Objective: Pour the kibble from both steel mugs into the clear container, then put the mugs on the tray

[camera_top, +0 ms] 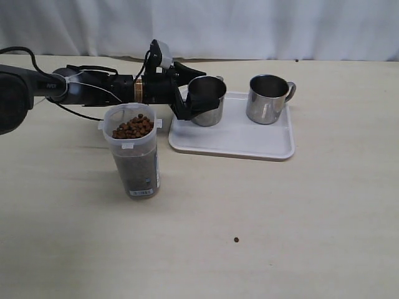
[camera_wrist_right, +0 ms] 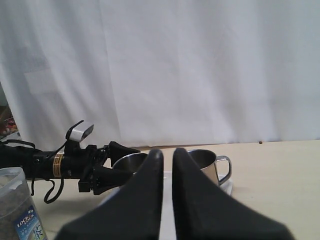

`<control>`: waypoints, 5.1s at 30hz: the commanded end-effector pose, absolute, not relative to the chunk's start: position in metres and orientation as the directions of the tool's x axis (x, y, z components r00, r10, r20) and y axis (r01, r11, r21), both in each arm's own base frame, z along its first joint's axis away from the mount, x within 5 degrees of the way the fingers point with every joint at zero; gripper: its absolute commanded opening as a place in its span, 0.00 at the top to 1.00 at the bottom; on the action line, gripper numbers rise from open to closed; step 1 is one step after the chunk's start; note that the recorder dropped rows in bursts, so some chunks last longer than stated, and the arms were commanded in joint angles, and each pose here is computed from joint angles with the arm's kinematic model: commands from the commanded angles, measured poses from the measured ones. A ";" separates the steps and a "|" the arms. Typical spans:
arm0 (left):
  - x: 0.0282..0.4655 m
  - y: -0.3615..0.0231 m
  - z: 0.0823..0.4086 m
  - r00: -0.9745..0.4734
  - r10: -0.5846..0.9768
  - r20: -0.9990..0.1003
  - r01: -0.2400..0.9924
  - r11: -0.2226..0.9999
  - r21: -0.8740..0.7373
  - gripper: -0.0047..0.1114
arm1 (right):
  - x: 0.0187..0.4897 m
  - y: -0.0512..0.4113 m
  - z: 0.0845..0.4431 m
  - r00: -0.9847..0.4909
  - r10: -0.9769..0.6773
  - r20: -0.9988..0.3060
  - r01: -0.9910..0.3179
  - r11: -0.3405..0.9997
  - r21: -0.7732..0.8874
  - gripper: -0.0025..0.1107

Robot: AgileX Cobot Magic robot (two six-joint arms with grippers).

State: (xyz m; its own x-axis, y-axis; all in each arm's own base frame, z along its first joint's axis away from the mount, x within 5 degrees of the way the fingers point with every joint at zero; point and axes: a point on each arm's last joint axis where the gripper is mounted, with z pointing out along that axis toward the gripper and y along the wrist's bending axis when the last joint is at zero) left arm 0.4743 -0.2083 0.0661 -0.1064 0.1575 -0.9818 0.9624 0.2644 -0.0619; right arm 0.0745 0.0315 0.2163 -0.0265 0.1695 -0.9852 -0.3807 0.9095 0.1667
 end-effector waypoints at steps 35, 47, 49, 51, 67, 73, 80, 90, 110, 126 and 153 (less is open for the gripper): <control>0.345 0.092 0.331 -0.270 -0.041 -0.962 0.141 0.987 -0.082 0.96 | 0.074 0.031 0.215 -0.033 0.173 -0.984 -0.376 0.910 0.173 0.93; 0.198 0.050 0.277 0.081 -0.301 -0.950 -0.086 0.948 -0.307 0.96 | 0.074 0.031 0.215 -0.033 0.173 -0.984 -0.376 0.910 0.173 0.93; 0.178 0.042 0.263 0.104 -0.279 -0.955 -0.072 0.955 -0.287 0.96 | 0.074 0.031 0.215 -0.033 0.173 -0.984 -0.376 0.910 0.173 0.93; 0.165 0.037 0.250 0.080 -0.261 -0.962 -0.074 0.961 -0.267 0.96 | 0.074 0.031 0.215 -0.033 0.173 -0.984 -0.376 0.910 0.173 0.93; 0.095 0.004 0.230 0.195 -0.149 -0.970 0.004 0.989 -0.151 0.96 | 0.074 0.031 0.215 -0.033 0.173 -0.984 -0.376 0.910 0.173 0.93; 0.078 0.001 0.230 0.201 -0.130 -0.971 -0.009 0.991 -0.135 0.96 | 0.074 0.031 0.215 -0.033 0.173 -0.984 -0.376 0.910 0.173 0.93; 0.066 0.002 0.230 0.234 -0.130 -0.964 -0.047 0.988 -0.145 0.96 | 0.074 0.031 0.215 -0.033 0.173 -0.984 -0.376 0.910 0.173 0.93; 0.055 0.002 0.223 0.204 -0.150 -0.967 -0.031 0.987 -0.160 0.96 | 0.074 0.031 0.215 -0.033 0.173 -0.984 -0.376 0.910 0.173 0.93; 0.056 0.006 0.211 0.091 -0.272 -0.958 -0.086 0.956 -0.280 0.96 | 0.074 0.031 0.215 -0.029 0.174 -0.984 -0.376 0.910 0.173 0.93; 0.056 0.000 0.200 -0.059 -0.119 -0.991 -0.011 0.993 -0.118 0.96 | 0.074 0.031 0.215 -0.029 0.174 -0.984 -0.376 0.910 0.173 0.93; 0.056 0.001 0.200 -0.056 0.048 -0.997 -0.008 0.999 0.048 0.96 | 0.074 0.031 0.215 -0.029 0.174 -0.984 -0.376 0.910 0.173 0.93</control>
State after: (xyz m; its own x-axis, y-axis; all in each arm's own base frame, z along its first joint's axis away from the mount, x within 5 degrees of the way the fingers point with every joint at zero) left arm 0.0563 0.0006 0.1999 -0.0701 0.0525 -0.9962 -0.0071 0.9986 0.0531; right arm 0.0738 0.0312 0.2168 -0.0210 0.1711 -0.9850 -0.3810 0.9095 0.1661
